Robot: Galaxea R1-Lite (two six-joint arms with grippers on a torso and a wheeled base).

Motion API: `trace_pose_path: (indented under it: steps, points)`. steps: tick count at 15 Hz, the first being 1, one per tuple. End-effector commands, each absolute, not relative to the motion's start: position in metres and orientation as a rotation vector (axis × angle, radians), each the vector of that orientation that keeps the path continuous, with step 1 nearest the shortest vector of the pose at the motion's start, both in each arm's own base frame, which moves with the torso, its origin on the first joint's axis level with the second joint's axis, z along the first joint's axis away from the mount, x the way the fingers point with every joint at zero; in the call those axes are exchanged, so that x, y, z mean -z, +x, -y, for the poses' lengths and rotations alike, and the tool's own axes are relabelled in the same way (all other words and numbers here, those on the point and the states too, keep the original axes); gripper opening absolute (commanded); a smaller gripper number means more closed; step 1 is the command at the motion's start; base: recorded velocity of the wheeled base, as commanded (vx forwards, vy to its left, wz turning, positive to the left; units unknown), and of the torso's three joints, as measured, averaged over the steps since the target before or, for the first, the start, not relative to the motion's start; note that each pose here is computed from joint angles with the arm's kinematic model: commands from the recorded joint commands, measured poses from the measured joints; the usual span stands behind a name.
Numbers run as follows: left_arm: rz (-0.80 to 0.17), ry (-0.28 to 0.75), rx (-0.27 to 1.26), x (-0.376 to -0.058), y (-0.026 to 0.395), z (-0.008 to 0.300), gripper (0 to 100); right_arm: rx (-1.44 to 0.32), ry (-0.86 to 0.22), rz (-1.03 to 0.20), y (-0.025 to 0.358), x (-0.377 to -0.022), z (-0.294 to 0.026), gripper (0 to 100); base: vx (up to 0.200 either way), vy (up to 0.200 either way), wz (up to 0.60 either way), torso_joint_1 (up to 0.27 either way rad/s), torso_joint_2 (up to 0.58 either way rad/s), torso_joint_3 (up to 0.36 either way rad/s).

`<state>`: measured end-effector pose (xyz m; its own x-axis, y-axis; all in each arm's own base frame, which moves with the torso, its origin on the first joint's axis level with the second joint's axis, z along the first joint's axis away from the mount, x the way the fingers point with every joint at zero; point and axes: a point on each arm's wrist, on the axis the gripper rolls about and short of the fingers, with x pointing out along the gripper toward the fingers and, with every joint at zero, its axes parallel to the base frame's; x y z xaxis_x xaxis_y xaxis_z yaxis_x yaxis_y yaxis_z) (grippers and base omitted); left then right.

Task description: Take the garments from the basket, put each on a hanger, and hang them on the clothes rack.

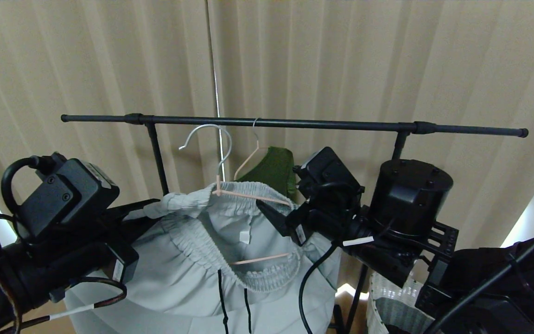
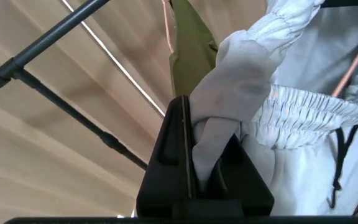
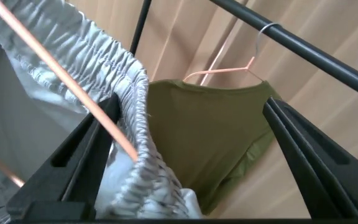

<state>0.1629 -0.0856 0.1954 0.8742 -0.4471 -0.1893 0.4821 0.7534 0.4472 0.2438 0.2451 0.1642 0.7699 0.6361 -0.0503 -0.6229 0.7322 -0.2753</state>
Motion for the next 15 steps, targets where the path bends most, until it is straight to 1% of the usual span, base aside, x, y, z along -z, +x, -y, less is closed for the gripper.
trace_pose_path:
  steps: [1,10,11,15]
  points:
    - [-0.082,0.511,0.511,-0.192,0.161,0.085,0,-0.694,-0.286,0.045,0.244,-0.163,-0.246,0,0.0,0.0,0.0,0.0,0.0,0.0]
    - [-0.071,0.508,0.508,-0.193,0.158,0.083,0,-0.694,-0.285,0.048,0.241,-0.165,-0.244,0,0.0,0.0,0.0,0.0,0.0,0.0]
    - [-0.068,0.507,0.509,-0.194,0.157,0.083,100,-0.692,-0.282,0.054,0.241,-0.165,-0.244,0,0.0,0.0,0.0,0.0,0.0,0.0]
    - [-0.056,0.504,0.508,-0.193,0.148,0.078,100,-0.678,-0.272,0.073,0.239,-0.166,-0.238,0,0.0,0.0,0.0,0.0,0.0,0.0]
